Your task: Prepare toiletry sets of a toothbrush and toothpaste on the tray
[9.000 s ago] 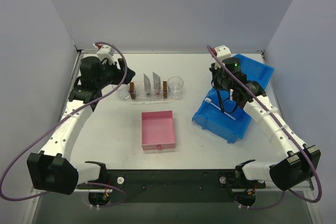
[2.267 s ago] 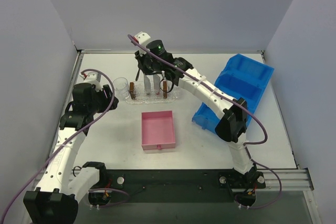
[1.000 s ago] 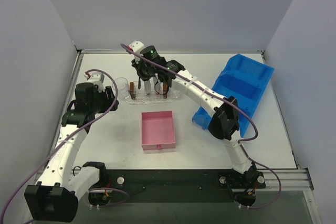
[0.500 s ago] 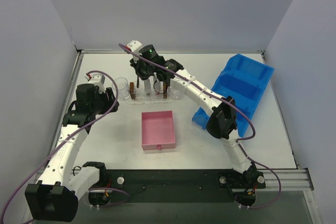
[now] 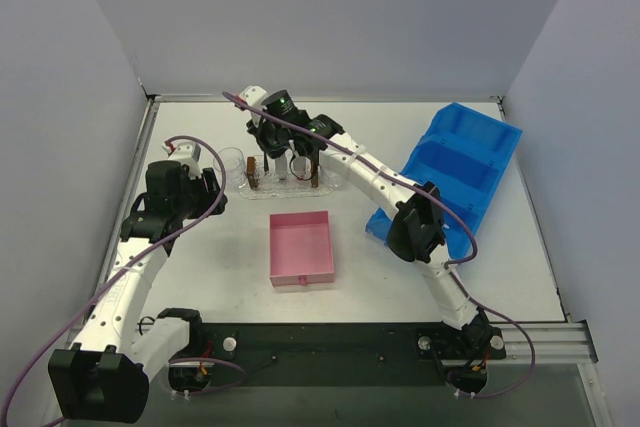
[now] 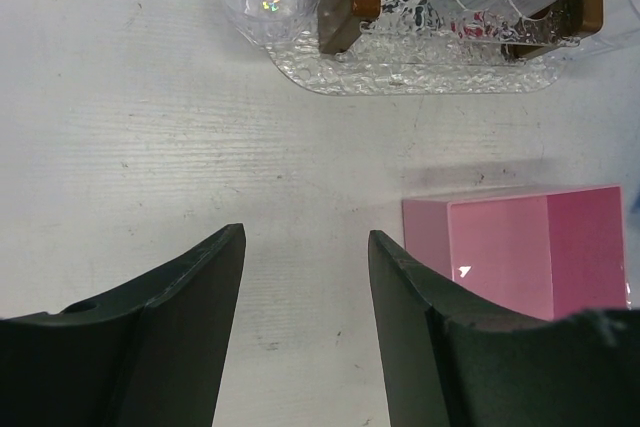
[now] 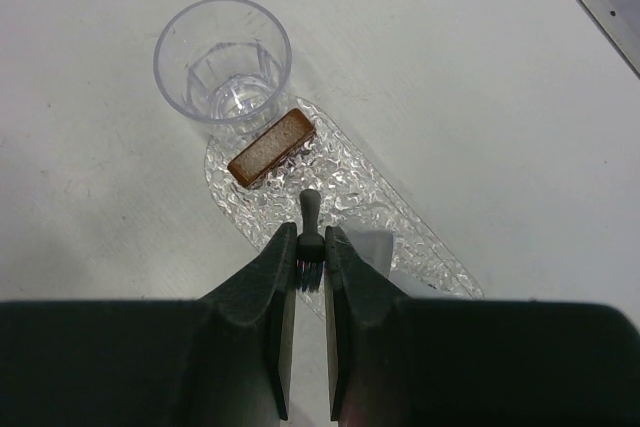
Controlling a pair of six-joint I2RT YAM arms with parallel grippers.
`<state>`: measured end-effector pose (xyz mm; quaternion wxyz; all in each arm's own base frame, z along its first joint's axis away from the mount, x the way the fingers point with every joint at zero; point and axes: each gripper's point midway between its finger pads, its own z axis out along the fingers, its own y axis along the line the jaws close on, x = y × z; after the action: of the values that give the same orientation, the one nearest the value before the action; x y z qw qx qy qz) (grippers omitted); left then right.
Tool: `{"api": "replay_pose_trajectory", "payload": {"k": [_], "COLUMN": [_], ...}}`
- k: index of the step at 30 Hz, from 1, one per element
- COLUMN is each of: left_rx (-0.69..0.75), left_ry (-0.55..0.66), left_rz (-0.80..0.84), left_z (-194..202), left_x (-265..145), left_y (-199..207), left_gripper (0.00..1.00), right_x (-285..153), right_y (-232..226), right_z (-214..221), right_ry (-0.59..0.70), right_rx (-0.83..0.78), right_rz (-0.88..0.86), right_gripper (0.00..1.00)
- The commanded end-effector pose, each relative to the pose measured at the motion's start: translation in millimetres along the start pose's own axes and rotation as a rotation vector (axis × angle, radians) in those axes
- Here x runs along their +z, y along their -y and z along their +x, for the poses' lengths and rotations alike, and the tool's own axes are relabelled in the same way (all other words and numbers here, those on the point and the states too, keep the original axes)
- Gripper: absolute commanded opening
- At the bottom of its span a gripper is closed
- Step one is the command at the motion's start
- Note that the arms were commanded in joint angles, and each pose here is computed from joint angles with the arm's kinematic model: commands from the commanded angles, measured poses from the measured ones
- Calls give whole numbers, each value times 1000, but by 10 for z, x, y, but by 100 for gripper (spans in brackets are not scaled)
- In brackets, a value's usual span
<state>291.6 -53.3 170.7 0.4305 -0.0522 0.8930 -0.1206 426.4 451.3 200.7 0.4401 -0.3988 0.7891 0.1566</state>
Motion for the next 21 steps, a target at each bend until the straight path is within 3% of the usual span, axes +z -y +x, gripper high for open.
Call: {"api": "replay_pose_trajectory", "payload": {"k": [1, 21], "left_rx": [19, 19], "left_ry": [64, 66], "left_rz": [10, 9], "left_z": [-160, -147], "left_x": [-9, -6], "left_y": [24, 18], "left_gripper": [62, 63], "right_x": [-62, 3], "right_y": [11, -20], "right_z": [-153, -82], "right_ry": [32, 9], "right_rx": [-12, -32], "right_rz": [-16, -28], "right_gripper": [0, 0]}}
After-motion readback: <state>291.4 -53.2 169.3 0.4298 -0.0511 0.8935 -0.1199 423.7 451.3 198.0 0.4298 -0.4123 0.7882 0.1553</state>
